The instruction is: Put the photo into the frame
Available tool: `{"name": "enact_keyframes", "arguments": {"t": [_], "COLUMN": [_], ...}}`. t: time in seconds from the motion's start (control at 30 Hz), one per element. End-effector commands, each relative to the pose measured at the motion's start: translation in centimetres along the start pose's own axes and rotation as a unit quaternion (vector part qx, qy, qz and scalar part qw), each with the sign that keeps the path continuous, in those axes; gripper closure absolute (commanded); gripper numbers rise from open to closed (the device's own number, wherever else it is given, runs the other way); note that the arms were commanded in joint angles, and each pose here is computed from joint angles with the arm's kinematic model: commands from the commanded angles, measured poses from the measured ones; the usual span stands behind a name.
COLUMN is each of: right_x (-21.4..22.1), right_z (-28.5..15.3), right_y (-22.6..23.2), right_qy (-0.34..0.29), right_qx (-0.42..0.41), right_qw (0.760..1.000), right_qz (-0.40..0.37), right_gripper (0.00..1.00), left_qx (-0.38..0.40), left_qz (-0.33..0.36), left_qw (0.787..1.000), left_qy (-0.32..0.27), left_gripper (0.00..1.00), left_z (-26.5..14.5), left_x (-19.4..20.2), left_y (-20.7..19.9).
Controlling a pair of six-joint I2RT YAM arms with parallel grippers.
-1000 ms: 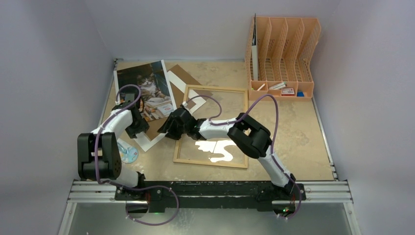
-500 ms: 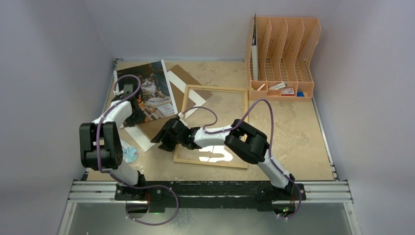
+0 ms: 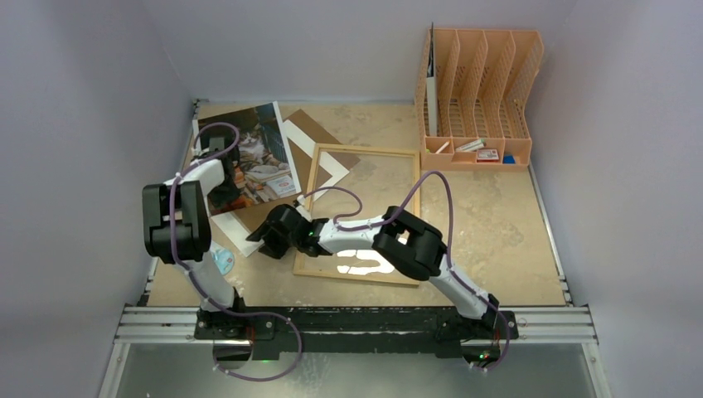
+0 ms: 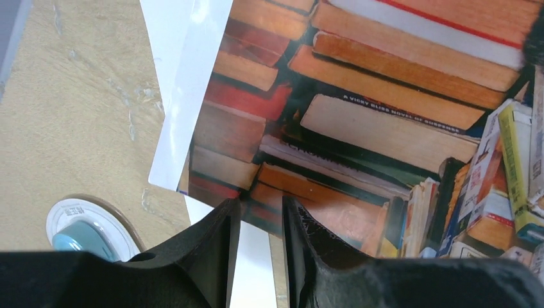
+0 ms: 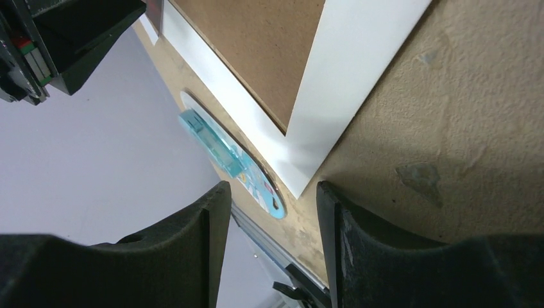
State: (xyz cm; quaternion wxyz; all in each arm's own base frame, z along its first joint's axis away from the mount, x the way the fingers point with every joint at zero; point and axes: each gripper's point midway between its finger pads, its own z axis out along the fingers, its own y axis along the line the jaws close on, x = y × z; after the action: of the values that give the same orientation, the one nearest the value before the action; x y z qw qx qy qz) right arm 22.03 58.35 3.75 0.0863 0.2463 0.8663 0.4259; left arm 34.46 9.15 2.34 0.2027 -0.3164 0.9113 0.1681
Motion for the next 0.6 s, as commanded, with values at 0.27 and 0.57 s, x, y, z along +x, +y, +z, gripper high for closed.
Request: {"name": "enact_keyframes", "arguments": {"t": [0.27, 0.57], "right_x": [-1.8, -1.0], "right_z": [1.6, 0.2], "right_y": [-1.4, 1.7], "right_qy": [-0.048, -0.029], "right_qx": [-0.028, -0.156], "right_qw": [0.998, 0.985], "right_qz": [-0.02, -0.06], "right_gripper": [0.47, 0.47], "left_qx": [-0.056, -0.059], "left_qz": [0.04, 0.048], "left_qw": [0.995, 0.993], "left_qy": [0.071, 0.085], "left_gripper": [0.67, 0.69], "left_z": [1.8, 1.9], "left_x": [2.5, 2.8], "left_y": [1.7, 1.8]}}
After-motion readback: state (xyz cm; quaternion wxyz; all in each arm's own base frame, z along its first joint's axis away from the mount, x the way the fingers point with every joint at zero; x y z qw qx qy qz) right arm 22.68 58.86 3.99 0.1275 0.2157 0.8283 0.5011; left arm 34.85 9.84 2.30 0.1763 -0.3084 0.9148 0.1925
